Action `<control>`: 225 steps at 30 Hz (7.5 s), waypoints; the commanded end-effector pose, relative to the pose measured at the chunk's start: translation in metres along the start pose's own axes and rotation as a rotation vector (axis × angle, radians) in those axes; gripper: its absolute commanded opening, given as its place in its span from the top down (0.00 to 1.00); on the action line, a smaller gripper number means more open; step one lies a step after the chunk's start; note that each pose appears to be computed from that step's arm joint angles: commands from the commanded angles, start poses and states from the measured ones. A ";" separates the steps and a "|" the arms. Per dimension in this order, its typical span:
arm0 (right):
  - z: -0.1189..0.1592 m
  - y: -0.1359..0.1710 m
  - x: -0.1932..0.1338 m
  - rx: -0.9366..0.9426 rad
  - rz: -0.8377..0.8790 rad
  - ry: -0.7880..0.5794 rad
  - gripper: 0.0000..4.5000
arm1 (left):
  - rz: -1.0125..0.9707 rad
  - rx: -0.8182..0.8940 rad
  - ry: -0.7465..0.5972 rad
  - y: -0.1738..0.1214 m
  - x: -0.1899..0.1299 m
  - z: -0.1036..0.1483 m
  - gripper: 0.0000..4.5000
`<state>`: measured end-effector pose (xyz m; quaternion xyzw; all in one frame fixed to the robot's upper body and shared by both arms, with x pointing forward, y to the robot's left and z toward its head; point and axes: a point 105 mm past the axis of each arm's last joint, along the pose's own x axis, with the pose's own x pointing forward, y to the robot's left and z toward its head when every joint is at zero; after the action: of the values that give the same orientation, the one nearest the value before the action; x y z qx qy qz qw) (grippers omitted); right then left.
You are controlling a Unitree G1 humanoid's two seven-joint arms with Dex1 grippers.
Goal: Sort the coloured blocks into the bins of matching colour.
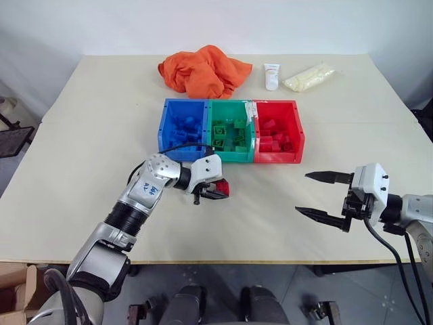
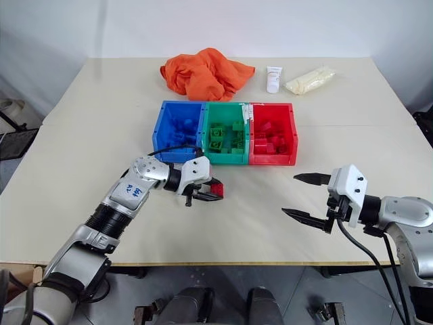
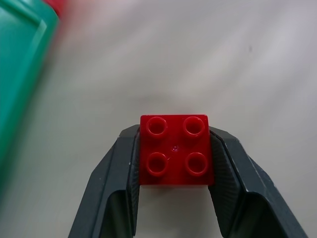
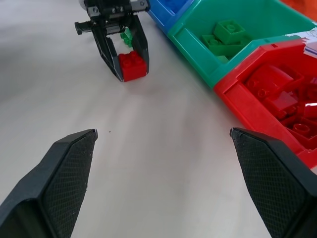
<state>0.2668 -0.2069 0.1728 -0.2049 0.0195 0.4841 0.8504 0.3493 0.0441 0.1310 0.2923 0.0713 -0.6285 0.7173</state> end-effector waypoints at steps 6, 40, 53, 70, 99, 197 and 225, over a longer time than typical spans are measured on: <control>0.003 -0.014 -0.030 0.014 -0.179 -0.036 0.00 | 0.129 0.031 -0.263 0.025 0.002 0.057 0.67; 0.019 -0.004 -0.026 -0.016 -0.241 -0.088 0.00 | 0.364 -0.109 -0.621 0.115 -0.003 0.150 0.67; 0.019 -0.011 -0.027 -0.017 -0.243 -0.093 0.00 | 0.337 -0.095 -0.581 0.114 -0.006 0.146 0.67; 0.018 0.006 -0.038 -0.001 -0.328 -0.091 0.00 | 0.403 -0.096 -0.396 0.103 0.055 0.155 0.18; 0.020 -0.023 -0.029 -0.015 -0.196 -0.042 0.00 | 0.308 0.035 -0.459 0.101 -0.039 0.088 0.00; 0.069 -0.150 0.123 -0.050 -0.300 -0.183 0.01 | 0.377 -0.038 -0.471 -0.015 -0.156 -0.021 0.00; 0.011 -0.051 0.040 -0.084 0.260 -0.060 0.01 | 0.546 -0.267 -0.062 -0.101 -0.228 -0.059 0.00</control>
<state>0.3320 -0.1908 0.1771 -0.2147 0.0199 0.5962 0.7734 0.2277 0.2651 0.1386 0.1687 0.0729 -0.4145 0.8913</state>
